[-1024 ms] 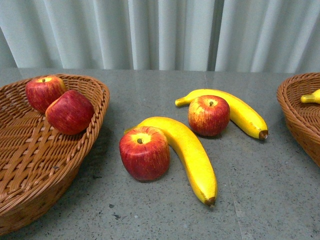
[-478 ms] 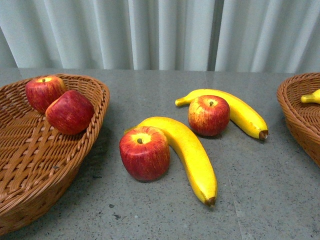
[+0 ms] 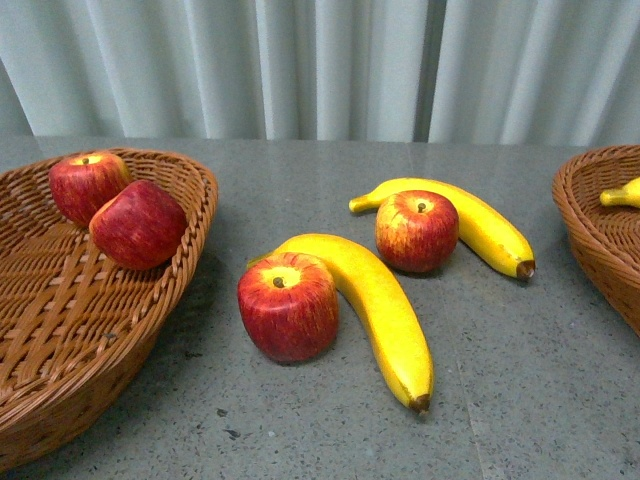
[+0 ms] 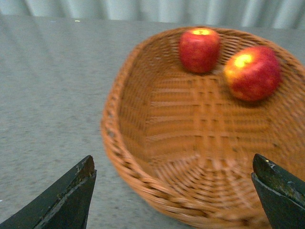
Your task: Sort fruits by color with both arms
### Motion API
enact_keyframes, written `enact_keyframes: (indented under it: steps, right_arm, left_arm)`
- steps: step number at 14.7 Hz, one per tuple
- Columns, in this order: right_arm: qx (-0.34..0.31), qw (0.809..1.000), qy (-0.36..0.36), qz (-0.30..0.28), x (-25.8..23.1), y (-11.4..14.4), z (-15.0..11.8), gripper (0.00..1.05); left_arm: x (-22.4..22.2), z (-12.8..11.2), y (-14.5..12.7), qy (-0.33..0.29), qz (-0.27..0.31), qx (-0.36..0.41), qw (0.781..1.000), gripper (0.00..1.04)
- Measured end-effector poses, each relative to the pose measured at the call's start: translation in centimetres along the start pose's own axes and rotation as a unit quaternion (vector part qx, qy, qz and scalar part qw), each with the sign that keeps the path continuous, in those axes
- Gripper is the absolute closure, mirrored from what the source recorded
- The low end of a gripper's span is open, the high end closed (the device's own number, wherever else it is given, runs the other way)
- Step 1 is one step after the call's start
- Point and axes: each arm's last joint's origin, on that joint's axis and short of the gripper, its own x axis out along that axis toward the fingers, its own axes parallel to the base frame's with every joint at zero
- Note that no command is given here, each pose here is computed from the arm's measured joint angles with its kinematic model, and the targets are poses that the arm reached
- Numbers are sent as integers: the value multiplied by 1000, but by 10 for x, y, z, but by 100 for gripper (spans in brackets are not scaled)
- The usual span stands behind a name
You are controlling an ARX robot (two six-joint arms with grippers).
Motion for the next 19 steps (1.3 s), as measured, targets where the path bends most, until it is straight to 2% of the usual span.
enact_keyframes:
  steps: [2,4,6,7,9,10,12,14,17,19]
  right_arm:
    - [0,1000,1,0,0,0,0,7]
    - [0,1000,0,0,0,0,0,7]
    - [0,1000,1,0,0,0,0,7]
    - [0,1000,0,0,0,0,0,7]
    - [0,1000,0,0,0,0,0,7]
    - [0,1000,0,0,0,0,0,7]
    - [0,1000,0,0,0,0,0,7]
    - [0,1000,0,0,0,0,0,7]
    - [0,1000,0,0,0,0,0,7]
    - [0,1000,0,0,0,0,0,7]
  left_arm:
    - [4,13,6,-29,34,-17,999,7]
    - [12,41,9,-70,23,-28,997,7]
    - [29,61,9,-85,1,-19,996,7]
    - [42,76,7,-95,-19,-12,995,7]
    - [75,116,-10,-115,-99,10,988,7]
    - [93,127,-25,-92,-157,38,983,7]
    - [122,132,-59,-32,-259,85,962,7]
    - [130,132,-85,-7,-324,114,939,7]
    - [129,108,-125,48,-422,170,889,7]
    - [129,93,-138,73,-450,205,866,7]
